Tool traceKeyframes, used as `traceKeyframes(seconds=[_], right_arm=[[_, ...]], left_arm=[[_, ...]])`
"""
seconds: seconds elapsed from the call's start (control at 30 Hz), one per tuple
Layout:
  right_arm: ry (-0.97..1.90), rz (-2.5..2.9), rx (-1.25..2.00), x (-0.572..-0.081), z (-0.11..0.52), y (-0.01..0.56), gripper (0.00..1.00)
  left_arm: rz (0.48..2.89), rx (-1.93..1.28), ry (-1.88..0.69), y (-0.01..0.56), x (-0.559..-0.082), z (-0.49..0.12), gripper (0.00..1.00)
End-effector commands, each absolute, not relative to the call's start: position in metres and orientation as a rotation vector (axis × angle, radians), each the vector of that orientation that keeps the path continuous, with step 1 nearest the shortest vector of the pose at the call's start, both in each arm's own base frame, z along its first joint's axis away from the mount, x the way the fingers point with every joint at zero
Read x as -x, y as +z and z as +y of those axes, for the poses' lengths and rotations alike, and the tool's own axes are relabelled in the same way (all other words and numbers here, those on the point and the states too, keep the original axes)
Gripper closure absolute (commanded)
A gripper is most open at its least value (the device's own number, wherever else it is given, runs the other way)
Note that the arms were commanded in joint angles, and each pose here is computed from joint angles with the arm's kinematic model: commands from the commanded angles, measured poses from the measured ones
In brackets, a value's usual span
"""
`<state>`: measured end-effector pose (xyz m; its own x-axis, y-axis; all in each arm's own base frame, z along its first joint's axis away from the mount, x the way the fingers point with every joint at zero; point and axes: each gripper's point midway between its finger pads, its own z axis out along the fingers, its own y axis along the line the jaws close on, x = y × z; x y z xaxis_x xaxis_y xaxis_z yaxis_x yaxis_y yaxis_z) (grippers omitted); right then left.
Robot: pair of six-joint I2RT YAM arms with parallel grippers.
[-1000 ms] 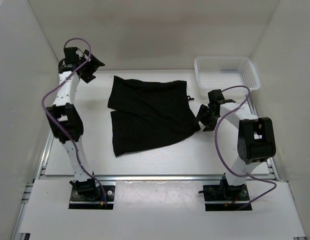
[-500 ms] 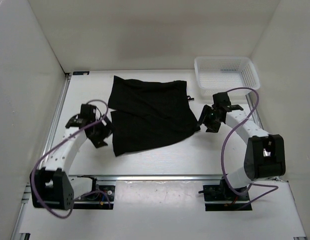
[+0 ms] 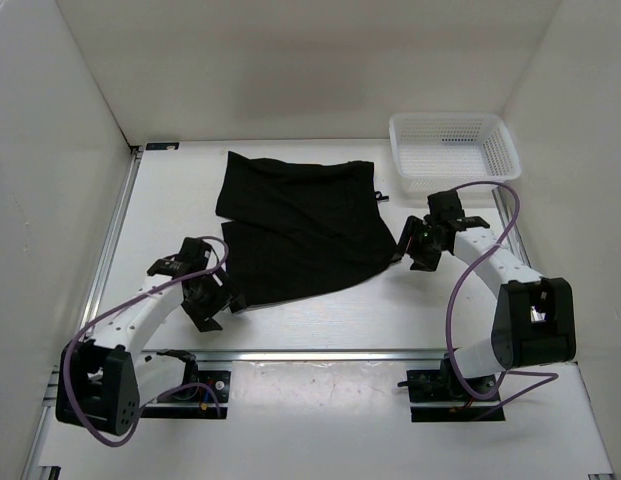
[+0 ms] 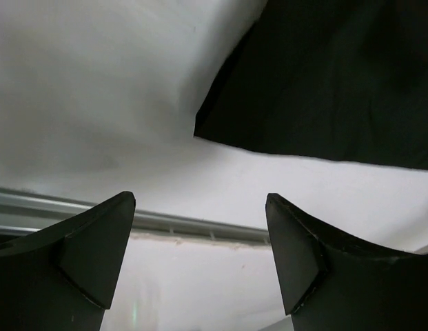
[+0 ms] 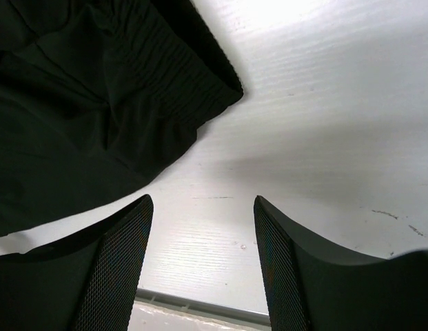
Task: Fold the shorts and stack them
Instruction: Fold the shorts
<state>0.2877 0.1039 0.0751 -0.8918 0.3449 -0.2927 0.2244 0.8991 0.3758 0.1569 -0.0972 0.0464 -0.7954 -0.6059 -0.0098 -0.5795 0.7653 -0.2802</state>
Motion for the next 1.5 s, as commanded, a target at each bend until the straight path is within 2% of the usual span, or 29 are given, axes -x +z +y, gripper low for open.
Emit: traceKeyframes(seconds=[0.0, 0.1, 0.27, 0.37, 0.4, 0.47, 0.53, 0.8, 1.0, 1.03, 1.13, 1.17, 1.47], right_arm=[[0.539, 2.696, -0.414, -0.284, 0.108, 0.077, 0.35], [0.576, 2.705, -0.420, -0.282, 0.112, 0.071, 0.35], [0.605, 2.699, -0.450, -0.291, 0.115, 0.060, 0.35], [0.621, 2.693, -0.444, -0.302, 0.118, 0.057, 0.35], [0.619, 2.701, -0.447, -0.306, 0.119, 0.052, 0.35], [0.619, 2.699, -0.446, -0.315, 0.120, 0.051, 0.35], [0.623, 2.732, -0.456, -0.316, 0.122, 0.039, 0.36], [0.648, 2.701, -0.466, -0.339, 0.127, 0.038, 0.41], [0.637, 2.704, -0.484, -0.343, 0.126, 0.033, 0.57], [0.640, 2.695, -0.480, -0.345, 0.127, 0.034, 0.68], [0.642, 2.694, -0.493, -0.346, 0.127, 0.031, 0.87], [0.639, 2.704, -0.497, -0.343, 0.127, 0.028, 0.99], [0.499, 2.686, -0.497, -0.304, 0.103, 0.045, 1.00]], left_arm=[[2.749, 0.998, -0.390, 0.050, -0.190, -0.096, 0.13], [2.783, 0.996, -0.369, 0.038, -0.198, -0.100, 0.14], [2.831, 0.981, -0.357, 0.022, -0.210, -0.107, 0.25], [2.857, 0.978, -0.338, 0.016, -0.215, -0.108, 0.43], [2.867, 0.983, -0.329, 0.013, -0.214, -0.108, 0.59], [2.842, 0.958, -0.337, 0.020, -0.224, -0.108, 0.77], [2.821, 0.949, -0.354, 0.026, -0.230, -0.110, 0.90], [2.732, 0.928, -0.416, 0.057, -0.244, -0.110, 0.90], [2.691, 0.928, -0.391, 0.071, -0.250, -0.097, 0.90], [2.691, 0.927, -0.391, 0.071, -0.250, -0.097, 0.90], [2.674, 0.923, -0.383, 0.077, -0.255, -0.094, 0.90], [2.678, 0.909, -0.381, 0.079, -0.255, -0.094, 0.90], [2.585, 0.958, -0.329, 0.109, -0.251, -0.059, 0.90]])
